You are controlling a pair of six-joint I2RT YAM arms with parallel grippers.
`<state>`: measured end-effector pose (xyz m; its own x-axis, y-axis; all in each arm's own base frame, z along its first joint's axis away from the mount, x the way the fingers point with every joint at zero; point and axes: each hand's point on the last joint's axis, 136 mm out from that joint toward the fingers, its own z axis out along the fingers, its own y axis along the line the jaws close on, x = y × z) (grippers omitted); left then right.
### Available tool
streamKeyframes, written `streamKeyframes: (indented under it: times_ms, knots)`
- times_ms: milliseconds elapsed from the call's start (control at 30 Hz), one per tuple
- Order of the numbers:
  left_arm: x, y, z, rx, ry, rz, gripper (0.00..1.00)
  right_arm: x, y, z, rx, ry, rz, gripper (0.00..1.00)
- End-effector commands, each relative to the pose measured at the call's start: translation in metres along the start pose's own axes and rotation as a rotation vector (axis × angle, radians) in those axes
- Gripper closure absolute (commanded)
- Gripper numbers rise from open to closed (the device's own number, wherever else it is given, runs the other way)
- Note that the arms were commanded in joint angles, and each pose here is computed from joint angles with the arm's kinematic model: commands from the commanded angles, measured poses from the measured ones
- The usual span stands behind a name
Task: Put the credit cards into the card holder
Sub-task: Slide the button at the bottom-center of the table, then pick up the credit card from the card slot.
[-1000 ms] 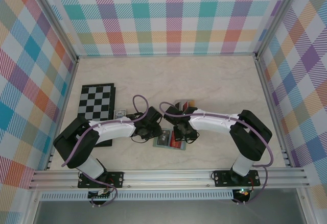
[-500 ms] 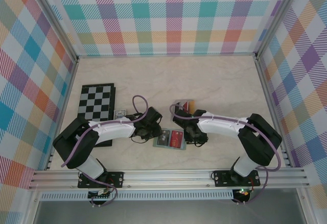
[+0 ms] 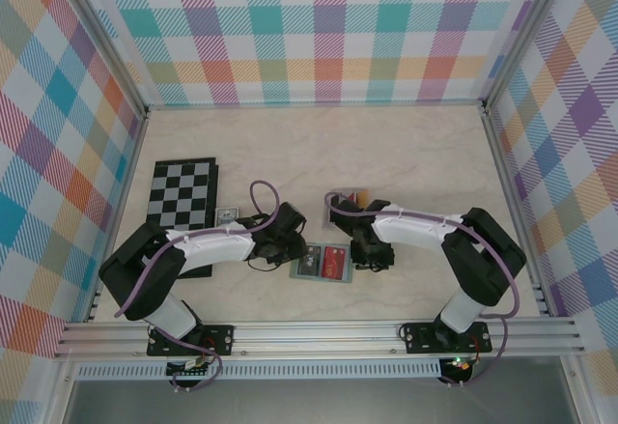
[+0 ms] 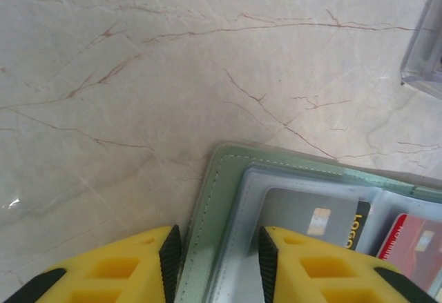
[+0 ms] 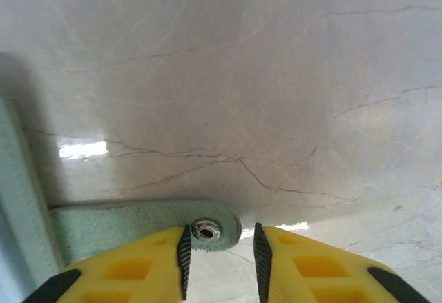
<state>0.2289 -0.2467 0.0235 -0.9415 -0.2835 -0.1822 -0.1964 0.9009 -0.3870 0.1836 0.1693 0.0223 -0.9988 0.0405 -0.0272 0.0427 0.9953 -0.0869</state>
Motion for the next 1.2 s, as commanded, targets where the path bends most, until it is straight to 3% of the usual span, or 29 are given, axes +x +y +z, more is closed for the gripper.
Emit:
streamKeyframes:
  times_ms: [0, 100, 233, 400, 633, 867, 1167]
  knots:
    - [-0.007, -0.013, -0.015, 0.057, -0.025, 0.016, 0.58, -0.024, 0.013, -0.041, -0.158, -0.097, -0.033, 0.63]
    - [-0.020, -0.027, -0.036, 0.080, -0.067, 0.044, 0.49, -0.044, 0.017, -0.074, -0.278, -0.166, -0.040, 0.60]
    - [-0.042, -0.045, -0.043, 0.105, -0.092, 0.064, 0.40, -0.076, -0.003, -0.095, -0.301, -0.227, 0.008, 0.59]
    - [-0.071, -0.070, -0.029, 0.120, -0.057, 0.064, 0.38, -0.112, -0.018, -0.105, -0.265, -0.267, 0.031, 0.57]
    - [-0.093, -0.095, -0.002, 0.132, -0.001, 0.083, 0.37, -0.139, -0.011, -0.100, -0.254, -0.262, 0.031, 0.55]
    - [-0.098, -0.100, 0.020, 0.116, 0.030, 0.079, 0.41, -0.147, -0.001, -0.089, -0.268, -0.232, 0.024, 0.54]
    - [-0.090, -0.078, 0.045, 0.033, 0.062, 0.054, 0.64, -0.152, 0.007, -0.076, -0.261, -0.191, -0.003, 0.53]
